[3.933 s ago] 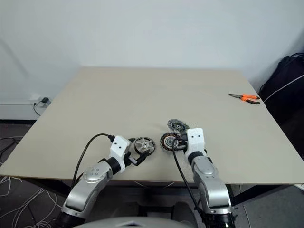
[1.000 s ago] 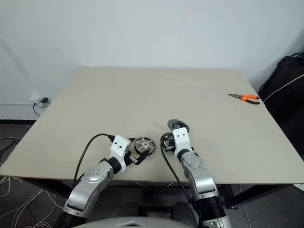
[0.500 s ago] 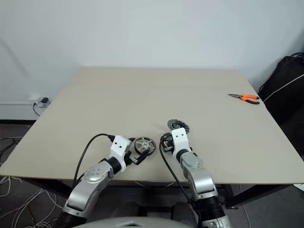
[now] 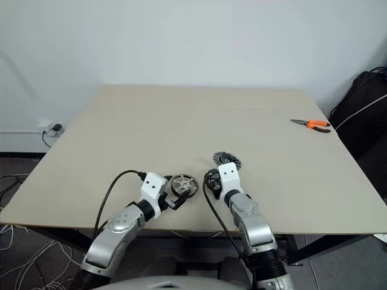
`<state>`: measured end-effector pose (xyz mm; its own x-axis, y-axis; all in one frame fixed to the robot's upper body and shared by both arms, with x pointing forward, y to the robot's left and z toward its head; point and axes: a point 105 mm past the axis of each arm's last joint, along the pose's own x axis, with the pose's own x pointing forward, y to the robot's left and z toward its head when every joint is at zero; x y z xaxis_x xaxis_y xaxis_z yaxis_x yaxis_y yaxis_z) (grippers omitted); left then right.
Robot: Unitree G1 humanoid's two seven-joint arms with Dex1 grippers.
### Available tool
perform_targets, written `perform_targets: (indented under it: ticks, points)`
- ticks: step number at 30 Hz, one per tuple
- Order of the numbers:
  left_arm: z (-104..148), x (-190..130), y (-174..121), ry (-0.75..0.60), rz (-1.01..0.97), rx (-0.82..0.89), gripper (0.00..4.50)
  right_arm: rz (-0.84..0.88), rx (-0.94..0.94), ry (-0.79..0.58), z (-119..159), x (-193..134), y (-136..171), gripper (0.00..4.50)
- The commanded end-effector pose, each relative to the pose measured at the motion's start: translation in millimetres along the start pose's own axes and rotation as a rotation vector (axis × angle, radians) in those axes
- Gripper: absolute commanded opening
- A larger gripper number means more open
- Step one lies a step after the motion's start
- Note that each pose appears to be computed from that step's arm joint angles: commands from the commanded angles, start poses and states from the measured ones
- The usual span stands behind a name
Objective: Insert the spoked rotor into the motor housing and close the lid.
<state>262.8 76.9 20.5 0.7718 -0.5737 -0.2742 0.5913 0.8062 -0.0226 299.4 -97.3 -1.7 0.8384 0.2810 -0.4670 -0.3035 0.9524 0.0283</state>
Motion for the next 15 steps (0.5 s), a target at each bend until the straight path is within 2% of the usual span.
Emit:
perform_targets:
  ticks: [1,2,8,15]
  points:
    - [13.3,1.8,2.6,-0.051,0.005,0.025,4.5,0.003,-0.004,-0.084,23.2,-2.3,0.7,4.27]
    - [13.3,1.7,2.6,-0.051,0.005,0.026,4.5,0.012,-0.003,-0.097,26.3,-3.7,2.2,4.46]
    - [13.1,1.5,2.5,-0.05,0.004,0.026,4.5,0.035,0.008,-0.146,38.1,-11.1,7.0,4.46]
    - [12.9,1.5,1.4,-0.049,-0.003,0.026,4.5,-0.01,-0.034,-0.108,34.0,-8.5,4.4,2.24]
